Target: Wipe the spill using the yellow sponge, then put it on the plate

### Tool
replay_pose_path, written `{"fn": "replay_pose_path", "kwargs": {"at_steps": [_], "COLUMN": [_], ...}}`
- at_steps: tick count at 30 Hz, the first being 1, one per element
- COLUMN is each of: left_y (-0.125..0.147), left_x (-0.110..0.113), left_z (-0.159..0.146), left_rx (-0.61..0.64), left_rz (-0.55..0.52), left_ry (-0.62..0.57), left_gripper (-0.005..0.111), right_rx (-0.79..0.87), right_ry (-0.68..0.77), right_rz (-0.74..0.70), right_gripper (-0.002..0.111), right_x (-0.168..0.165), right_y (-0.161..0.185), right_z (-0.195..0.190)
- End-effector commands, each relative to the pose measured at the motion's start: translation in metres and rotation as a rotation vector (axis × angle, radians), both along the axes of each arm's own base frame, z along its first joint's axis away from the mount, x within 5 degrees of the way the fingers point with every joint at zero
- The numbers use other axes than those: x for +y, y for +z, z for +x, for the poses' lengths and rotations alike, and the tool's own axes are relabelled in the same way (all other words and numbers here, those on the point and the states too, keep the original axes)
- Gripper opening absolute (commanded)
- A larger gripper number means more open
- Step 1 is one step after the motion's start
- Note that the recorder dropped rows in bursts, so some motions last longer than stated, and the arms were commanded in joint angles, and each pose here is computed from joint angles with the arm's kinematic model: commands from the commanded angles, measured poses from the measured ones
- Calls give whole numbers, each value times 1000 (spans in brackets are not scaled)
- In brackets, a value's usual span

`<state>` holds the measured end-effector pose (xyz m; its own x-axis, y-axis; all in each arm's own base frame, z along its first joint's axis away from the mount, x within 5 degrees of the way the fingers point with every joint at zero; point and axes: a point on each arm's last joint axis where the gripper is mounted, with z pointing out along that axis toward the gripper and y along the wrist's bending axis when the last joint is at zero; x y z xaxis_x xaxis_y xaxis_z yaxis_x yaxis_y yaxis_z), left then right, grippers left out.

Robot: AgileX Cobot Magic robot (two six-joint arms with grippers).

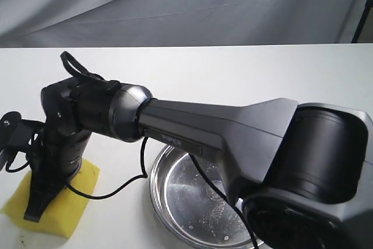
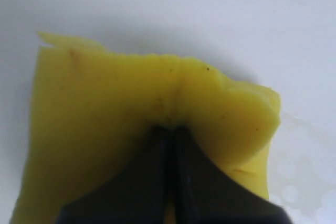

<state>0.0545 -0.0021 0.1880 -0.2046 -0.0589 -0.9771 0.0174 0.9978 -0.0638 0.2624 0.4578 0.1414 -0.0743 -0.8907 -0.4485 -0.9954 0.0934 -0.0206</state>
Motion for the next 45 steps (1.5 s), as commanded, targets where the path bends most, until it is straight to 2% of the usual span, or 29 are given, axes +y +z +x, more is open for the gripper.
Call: {"fn": "replay_pose_path", "kwargs": {"at_steps": [1,9,13,20,24,26,27,29,31,34,38,45], "left_y": [-1,-1,-1,-1,-1,-1,-1,-1,-1,-1,-1,-1], "left_x": [-1,-1,-1,-1,-1,-1,-1,-1,-1,-1,-1,-1], "left_z": [0,0,0,0,0,0,0,0,0,0,0,0], "left_rx": [-6,-6,-6,-6,-6,-6,-6,-6,-6,-6,-6,-6], "left_rz": [-17,-17,-17,-17,-17,-17,-17,-17,-17,-17,-17,-17], "left_ry": [-4,-4,-4,-4,-4,-4,-4,-4,-4,-4,-4,-4], "left_gripper": [0,0,0,0,0,0,0,0,0,0,0,0], "right_rx": [-130,-56,-30,-12,0,5,13,24,3,-61,-31,120], "right_ry": [-151,-457,-511,-543,-571,-575,-575,-577,-574,-602,-692,-650], "right_rz": [-39,-86,-109,-46,-32,-36,-43,-40,-45,-58,-11,231], "right_gripper": [0,0,0,0,13,24,36,50,56,58,58,58], "right_x": [-14,-67,-86,-91,-92,-92,-93,-92,-94,-103,-121,-122], "right_y": [-2,-4,2,45,53,53,52,52,55,66,71,63], "right_z": [31,90,105,100,99,98,97,97,98,105,122,143]}}
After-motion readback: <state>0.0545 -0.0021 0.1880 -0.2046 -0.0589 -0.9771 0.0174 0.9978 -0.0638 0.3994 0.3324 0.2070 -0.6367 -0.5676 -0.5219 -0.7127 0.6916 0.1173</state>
